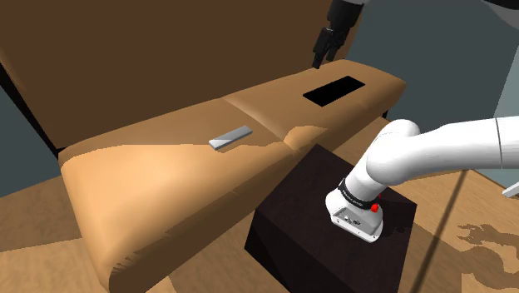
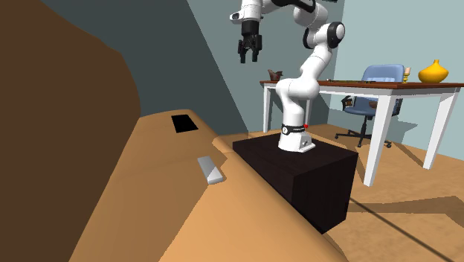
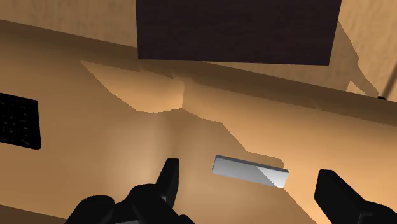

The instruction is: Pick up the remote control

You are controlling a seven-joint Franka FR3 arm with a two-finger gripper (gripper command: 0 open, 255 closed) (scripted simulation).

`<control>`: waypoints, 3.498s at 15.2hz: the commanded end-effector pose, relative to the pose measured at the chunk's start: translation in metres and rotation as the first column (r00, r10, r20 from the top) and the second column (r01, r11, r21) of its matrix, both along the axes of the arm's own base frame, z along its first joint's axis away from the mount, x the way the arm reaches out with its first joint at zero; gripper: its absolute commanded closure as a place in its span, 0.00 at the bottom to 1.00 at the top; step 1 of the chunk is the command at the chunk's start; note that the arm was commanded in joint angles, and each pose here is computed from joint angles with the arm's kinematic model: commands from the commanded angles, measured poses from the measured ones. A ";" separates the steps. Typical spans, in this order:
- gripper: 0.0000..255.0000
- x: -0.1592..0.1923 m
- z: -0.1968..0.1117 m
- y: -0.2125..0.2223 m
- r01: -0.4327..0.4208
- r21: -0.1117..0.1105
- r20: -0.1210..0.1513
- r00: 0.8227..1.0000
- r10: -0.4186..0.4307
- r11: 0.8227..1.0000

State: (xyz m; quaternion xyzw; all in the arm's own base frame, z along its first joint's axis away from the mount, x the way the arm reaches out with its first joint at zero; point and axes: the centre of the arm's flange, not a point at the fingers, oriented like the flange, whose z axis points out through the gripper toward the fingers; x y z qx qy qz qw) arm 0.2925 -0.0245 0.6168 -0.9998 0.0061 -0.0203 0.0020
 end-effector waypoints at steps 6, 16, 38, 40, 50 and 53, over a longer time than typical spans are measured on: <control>0.00 0.044 -0.051 -0.009 -0.168 0.007 -0.013 0.986 0.168 0.986; 0.00 0.130 -0.155 -0.004 -0.485 0.026 -0.034 0.873 0.486 0.874; 0.00 0.272 -0.384 0.098 -0.941 0.084 -0.053 0.325 0.944 0.328; 0.00 0.272 -0.395 0.098 -0.941 0.084 -0.053 0.325 0.944 0.328; 1.00 0.272 -0.424 0.099 -0.941 0.084 -0.053 0.325 0.944 0.329; 1.00 0.272 -0.424 0.099 -0.941 0.084 -0.053 0.325 0.944 0.329</control>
